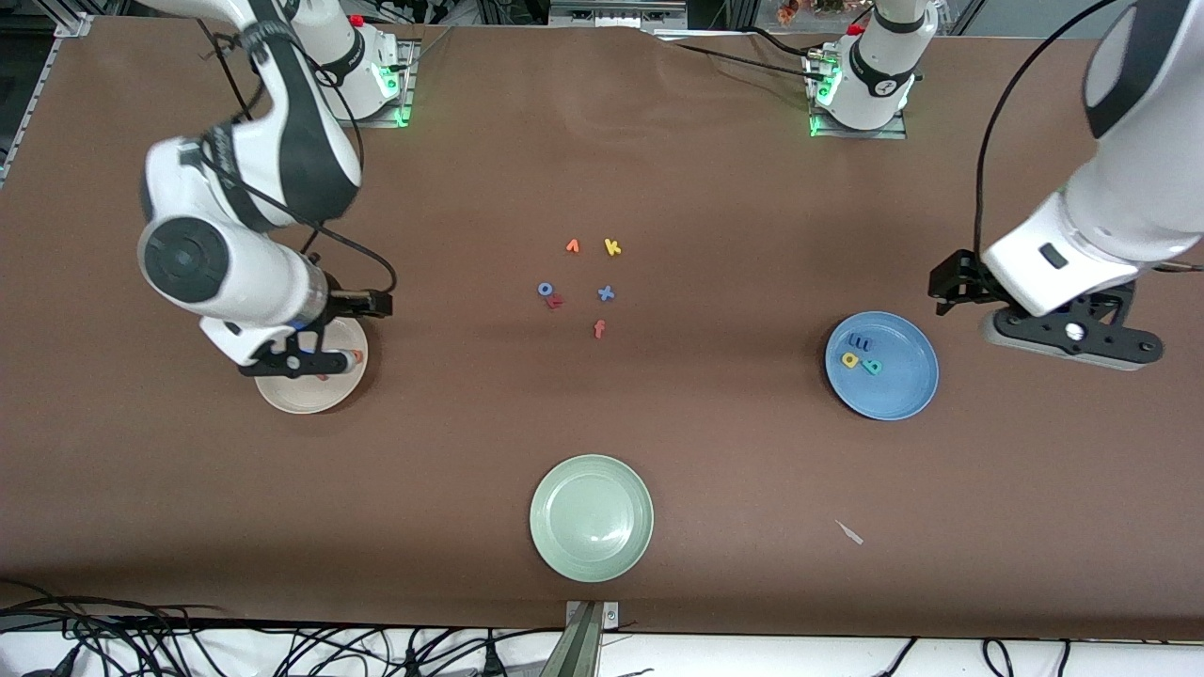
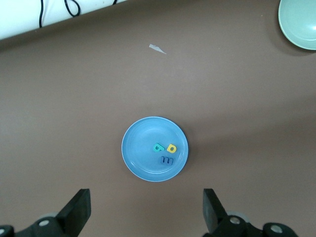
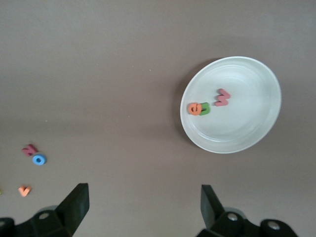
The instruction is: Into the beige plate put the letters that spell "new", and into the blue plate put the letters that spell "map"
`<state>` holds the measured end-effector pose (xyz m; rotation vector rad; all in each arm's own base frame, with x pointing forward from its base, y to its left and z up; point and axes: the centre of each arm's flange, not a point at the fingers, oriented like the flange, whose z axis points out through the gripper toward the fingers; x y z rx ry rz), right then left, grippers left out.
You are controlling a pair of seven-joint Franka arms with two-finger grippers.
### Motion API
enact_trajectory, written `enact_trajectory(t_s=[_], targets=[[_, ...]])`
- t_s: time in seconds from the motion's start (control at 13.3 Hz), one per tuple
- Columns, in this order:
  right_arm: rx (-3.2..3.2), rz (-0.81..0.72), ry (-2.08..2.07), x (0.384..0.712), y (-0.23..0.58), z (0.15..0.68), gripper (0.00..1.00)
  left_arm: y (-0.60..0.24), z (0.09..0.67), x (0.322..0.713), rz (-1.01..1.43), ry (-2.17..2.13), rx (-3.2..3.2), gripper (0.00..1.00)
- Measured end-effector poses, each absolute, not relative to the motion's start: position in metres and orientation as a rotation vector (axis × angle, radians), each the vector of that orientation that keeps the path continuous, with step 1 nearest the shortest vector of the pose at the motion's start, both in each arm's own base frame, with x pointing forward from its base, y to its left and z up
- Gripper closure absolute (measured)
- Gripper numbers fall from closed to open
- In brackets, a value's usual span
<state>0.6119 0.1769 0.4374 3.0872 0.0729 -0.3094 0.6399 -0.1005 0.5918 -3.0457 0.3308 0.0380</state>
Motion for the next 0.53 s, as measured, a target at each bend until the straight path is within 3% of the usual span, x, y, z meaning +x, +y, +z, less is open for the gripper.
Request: enact_trajectory(t_s=[0.3,0.53], targets=[[3.139,-0.21,0.243,0.584,0.129,0.506,0.0,-0.072,0.578,0.648,0.058,0.202,-3.125,0.0],[3.136,-0.207,0.261,0.559,0.103,0.545,0.0,-0.057,0.575,0.633,0.108,0.092,-3.183,0.0]])
